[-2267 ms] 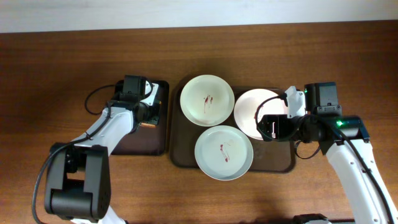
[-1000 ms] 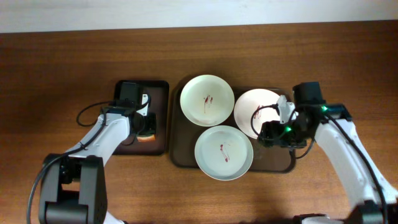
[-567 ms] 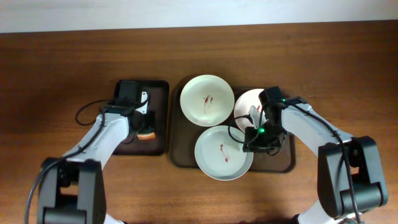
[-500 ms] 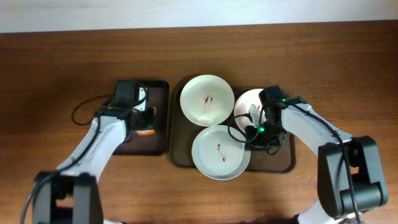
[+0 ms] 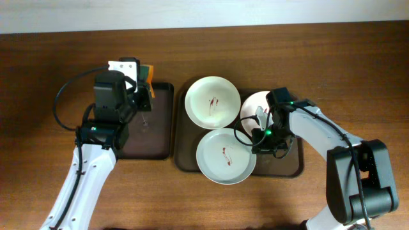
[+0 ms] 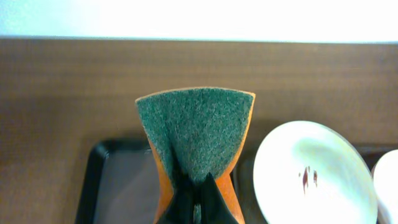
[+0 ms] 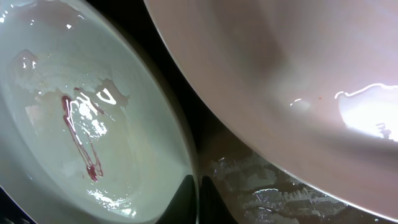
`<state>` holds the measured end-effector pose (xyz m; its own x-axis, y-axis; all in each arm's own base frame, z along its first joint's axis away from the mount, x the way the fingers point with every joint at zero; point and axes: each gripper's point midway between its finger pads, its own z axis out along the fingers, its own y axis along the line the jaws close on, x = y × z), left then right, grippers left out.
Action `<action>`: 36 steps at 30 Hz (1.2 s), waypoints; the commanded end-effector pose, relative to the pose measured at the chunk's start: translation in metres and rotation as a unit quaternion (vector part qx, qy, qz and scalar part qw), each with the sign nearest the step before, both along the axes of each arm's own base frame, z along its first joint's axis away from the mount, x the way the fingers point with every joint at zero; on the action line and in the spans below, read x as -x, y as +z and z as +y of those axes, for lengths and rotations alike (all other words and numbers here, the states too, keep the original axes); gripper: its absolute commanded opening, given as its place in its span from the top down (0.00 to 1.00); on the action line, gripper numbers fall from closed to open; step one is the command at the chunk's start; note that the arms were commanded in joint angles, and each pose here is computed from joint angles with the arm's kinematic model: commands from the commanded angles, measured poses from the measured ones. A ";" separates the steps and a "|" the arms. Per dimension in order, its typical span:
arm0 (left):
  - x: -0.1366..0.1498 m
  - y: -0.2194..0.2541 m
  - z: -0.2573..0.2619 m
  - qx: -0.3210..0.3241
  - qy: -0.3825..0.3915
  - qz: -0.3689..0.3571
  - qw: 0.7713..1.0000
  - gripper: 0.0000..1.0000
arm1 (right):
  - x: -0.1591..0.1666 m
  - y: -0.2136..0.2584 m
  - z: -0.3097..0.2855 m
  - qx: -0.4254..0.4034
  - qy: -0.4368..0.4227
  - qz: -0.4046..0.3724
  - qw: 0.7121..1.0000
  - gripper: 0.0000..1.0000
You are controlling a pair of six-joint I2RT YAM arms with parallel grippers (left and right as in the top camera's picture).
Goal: Clean dirty plates on tray and stack at the side
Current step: 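Grip the rim of the front plate with the right gripper, lift sponge, then scrub the front plate with the sponge in the left gripper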
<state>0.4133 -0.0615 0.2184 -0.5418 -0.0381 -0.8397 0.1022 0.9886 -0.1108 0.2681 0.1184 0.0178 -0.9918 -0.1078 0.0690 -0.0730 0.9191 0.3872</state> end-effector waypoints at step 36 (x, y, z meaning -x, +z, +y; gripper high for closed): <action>-0.010 0.025 0.000 -0.036 -0.025 -0.051 0.998 1.00 | 0.003 -0.003 0.002 -0.002 0.001 0.006 1.000 0.96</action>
<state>0.4236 -0.0630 0.2386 -0.4518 0.0386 -0.8913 0.1531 0.9876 -0.0348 0.2688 0.1185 0.0177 -0.9920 -0.1078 0.0663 -0.0740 0.9189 0.3875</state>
